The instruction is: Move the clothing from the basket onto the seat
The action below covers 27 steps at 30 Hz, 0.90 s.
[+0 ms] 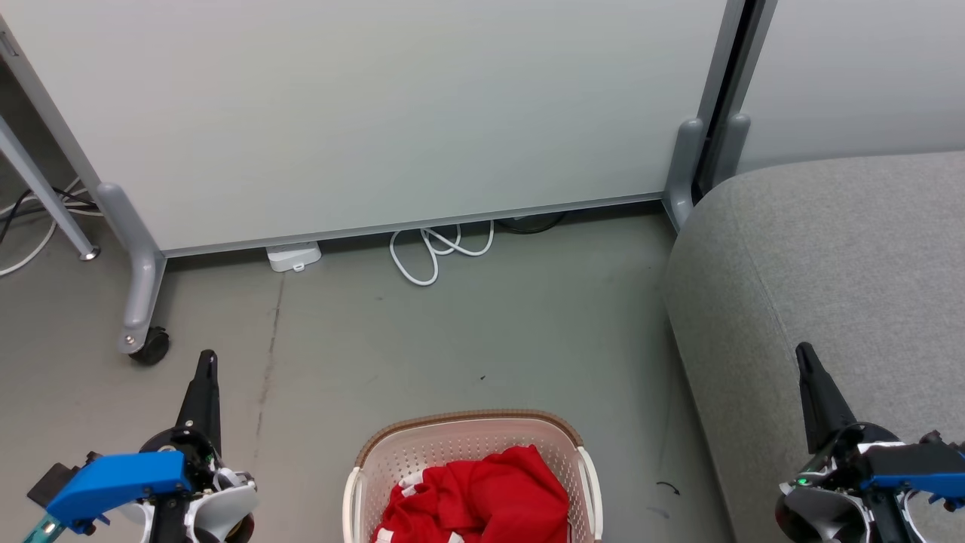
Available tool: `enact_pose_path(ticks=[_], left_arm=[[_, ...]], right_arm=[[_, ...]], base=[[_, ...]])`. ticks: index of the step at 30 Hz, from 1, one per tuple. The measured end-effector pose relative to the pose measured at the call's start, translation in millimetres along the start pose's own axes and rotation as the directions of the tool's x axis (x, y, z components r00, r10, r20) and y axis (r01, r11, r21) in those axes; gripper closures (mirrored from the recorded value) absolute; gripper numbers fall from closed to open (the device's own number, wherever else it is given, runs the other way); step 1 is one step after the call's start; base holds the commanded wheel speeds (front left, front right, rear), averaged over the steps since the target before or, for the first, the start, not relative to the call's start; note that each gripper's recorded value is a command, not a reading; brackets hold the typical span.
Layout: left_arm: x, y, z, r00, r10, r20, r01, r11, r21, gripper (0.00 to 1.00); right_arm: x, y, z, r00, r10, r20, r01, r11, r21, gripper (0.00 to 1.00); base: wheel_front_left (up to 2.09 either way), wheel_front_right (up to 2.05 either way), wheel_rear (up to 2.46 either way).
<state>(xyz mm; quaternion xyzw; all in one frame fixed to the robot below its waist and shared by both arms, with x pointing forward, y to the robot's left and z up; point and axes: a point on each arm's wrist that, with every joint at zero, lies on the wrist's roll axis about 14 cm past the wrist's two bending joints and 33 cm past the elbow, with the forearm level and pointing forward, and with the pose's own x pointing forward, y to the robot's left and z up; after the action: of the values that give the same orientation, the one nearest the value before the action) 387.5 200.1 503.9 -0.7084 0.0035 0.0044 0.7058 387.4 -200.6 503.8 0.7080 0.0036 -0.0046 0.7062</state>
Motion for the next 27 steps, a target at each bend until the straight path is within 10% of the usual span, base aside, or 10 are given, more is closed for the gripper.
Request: enact_pose_path(ticks=[1,2,27], left_arm=[[0,0,0,1.000,0.000,0.000,0.000,1.000,0.000,1.00],[0,0,0,1.000,0.000,0.000,0.000,1.000,0.000,0.00],[-10,23,-5,0.997,0.071,0.030,-0.076,0.970,0.230,0.00]], right_arm=[[0,0,0,1.000,0.000,0.000,0.000,1.000,0.000,1.00],[0,0,0,1.000,0.000,0.000,0.000,1.000,0.000,0.00],[-7,-22,-11,0.998,-0.068,0.011,0.069,0.970,-0.234,0.00]], base=[[0.00,0.00,0.00],[0.00,0.00,0.00],[0.00,0.00,0.00]])
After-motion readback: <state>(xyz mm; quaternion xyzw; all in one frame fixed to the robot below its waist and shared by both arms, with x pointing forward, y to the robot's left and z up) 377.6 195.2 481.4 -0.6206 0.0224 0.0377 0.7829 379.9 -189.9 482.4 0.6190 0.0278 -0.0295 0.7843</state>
